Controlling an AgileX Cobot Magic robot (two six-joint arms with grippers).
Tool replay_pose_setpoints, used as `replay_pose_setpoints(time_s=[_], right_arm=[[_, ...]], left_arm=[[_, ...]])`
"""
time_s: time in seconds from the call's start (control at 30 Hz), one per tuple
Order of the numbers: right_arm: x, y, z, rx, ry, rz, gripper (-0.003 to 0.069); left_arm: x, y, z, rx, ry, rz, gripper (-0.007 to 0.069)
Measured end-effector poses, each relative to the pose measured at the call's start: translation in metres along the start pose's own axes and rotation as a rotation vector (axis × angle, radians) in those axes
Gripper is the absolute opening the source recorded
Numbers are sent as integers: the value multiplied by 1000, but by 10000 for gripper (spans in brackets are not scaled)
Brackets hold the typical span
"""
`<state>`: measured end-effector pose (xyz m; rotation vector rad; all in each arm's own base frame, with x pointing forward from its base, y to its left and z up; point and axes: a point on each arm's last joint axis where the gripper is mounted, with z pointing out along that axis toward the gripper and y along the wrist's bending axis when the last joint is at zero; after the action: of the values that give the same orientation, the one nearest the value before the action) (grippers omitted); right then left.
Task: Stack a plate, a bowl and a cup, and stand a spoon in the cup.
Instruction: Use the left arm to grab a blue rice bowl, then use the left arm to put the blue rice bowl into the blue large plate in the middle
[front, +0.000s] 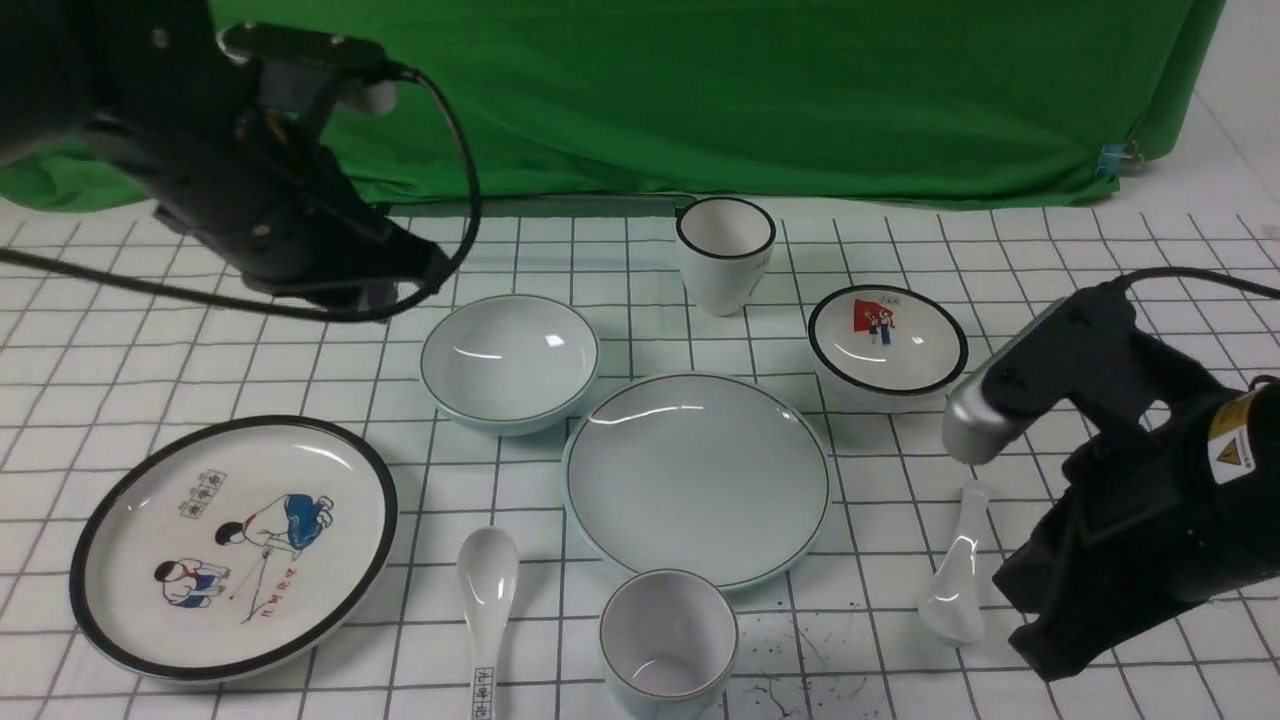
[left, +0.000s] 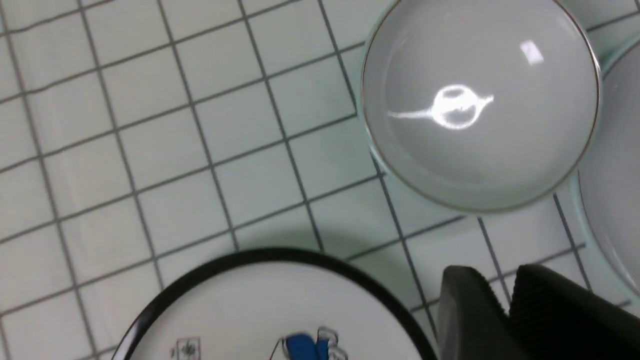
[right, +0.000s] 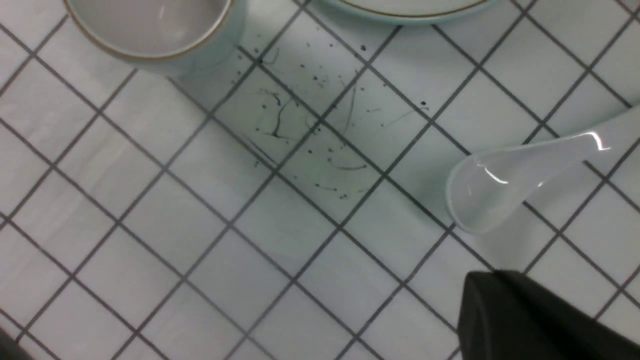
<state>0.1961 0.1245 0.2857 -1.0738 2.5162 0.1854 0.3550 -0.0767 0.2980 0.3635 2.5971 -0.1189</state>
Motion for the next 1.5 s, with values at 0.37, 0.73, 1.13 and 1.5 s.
replay_pose_setpoints(time_s=[0.37,0.73,1.13,1.5], right_arm=[[-9,-2,1,19,-54,-4,13],[-12,-3,1,27,-81,15,13],[-6,-4,-20,57,-113,14,15],[13,-13,-64,134,-220,71,15]], left_arm=[[-28,29,106,59,109,-144,457],[-22,29,150,103,132,-205,61],[-58,4,41,126,-75,-28,-4],[-40,-85,60,424,35,66,-4]])
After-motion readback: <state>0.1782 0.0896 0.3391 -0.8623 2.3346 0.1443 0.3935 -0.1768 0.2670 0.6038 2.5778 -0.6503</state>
